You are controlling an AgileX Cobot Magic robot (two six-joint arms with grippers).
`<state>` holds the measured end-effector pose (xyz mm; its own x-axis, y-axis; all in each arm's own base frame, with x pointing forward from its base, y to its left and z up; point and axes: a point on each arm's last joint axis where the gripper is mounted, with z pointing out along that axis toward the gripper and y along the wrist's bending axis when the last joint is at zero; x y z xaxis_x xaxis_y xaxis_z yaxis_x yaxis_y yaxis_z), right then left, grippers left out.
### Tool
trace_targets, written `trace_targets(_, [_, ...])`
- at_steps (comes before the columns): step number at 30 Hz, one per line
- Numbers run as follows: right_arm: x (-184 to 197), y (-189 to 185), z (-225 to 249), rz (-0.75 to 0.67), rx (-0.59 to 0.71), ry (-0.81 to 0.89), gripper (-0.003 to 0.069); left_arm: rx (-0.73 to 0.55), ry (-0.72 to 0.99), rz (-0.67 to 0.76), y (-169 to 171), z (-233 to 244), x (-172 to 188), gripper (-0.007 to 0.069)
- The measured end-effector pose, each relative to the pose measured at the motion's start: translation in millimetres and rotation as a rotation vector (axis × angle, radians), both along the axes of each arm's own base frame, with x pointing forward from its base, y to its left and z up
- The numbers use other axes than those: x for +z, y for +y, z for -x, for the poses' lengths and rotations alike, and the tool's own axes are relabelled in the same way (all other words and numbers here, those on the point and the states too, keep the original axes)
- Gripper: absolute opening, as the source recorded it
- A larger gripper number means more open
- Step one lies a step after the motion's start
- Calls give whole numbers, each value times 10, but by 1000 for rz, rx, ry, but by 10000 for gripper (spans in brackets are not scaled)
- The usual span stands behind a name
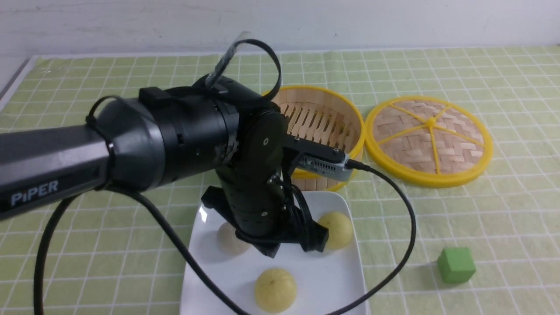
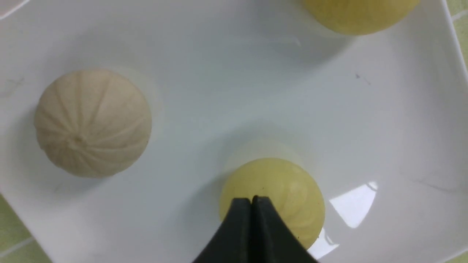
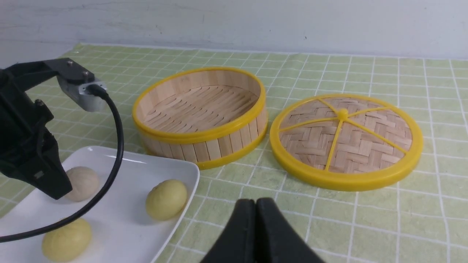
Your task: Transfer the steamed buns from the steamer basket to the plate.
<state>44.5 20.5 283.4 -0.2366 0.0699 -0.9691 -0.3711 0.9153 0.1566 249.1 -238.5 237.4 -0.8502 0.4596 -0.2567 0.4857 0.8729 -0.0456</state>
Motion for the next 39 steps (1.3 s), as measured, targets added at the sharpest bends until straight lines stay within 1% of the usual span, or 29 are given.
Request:
trace_targets(5, [-175,-39,16,3,-60,-13,13,-3,-17,5,-5,-15,4,2])
trace_targets(9, [-560,-101,1,36,-185,27,15,-16,-46,-12,16,-29,27,2])
trace_targets(10, [-600,-105,-4,39,-196,35,15,-19,-54,-14,22,-30,41,2])
trace_targets(14, [-983,-146,-39,71,-284,119,22,-48,-164,-28,129,-14,281,2])
trace_targets(15, [-1038,-155,-45,84,-297,132,23,-52,-184,-32,154,-7,331,2])
trace_targets(16, [-1123,-167,-52,99,-315,152,26,-48,-225,-27,221,32,474,2])
trace_targets(17, [-1123,-167,-52,98,-315,152,26,-47,-226,-31,224,31,474,2])
trace_targets(19, [-1118,-179,-66,100,-336,121,29,-30,-295,-36,377,123,731,2])
trace_targets(22, [-1114,-182,-70,100,-343,110,34,-9,-364,-63,615,287,969,2])
trace_targets(23, [-1114,-182,-70,100,-343,110,34,-6,-375,-57,649,316,1009,2])
trace_targets(26, [-1113,-183,-70,100,-344,110,39,71,-434,-35,991,607,1161,2])
trace_targets(27, [-1113,-183,-70,100,-344,110,40,95,-449,-13,1100,715,1177,2])
trace_targets(29, [-1113,-183,-70,100,-344,110,43,163,-489,80,1317,947,1151,2])
trace_targets(30, [-1113,-183,-70,100,-344,110,45,188,-516,143,1395,1041,1114,2])
trace_targets(31, [-1113,-183,-70,100,-344,110,46,184,-524,153,1409,1058,1104,2])
trace_targets(32, [-1113,-183,-70,100,-344,110,47,215,-592,297,1487,1177,1031,3])
trace_targets(33, [-1113,-183,-70,100,-344,110,48,221,-621,365,1534,1247,956,3])
trace_targets(34, [-1113,-183,-70,100,-344,110,48,230,-626,387,1540,1259,943,4])
trace_targets(35, [-1113,-183,-70,99,-344,110,50,204,-700,532,1566,1350,828,6])
trace_targets(36, [-1113,-183,-70,99,-344,110,50,207,-703,552,1566,1359,814,6])
trace_targets(37, [-1113,-183,-70,99,-344,110,53,158,-754,636,1562,1414,723,9])
trace_targets(39, [-1113,-183,-70,99,-344,110,56,56,-815,721,1534,1489,585,13])
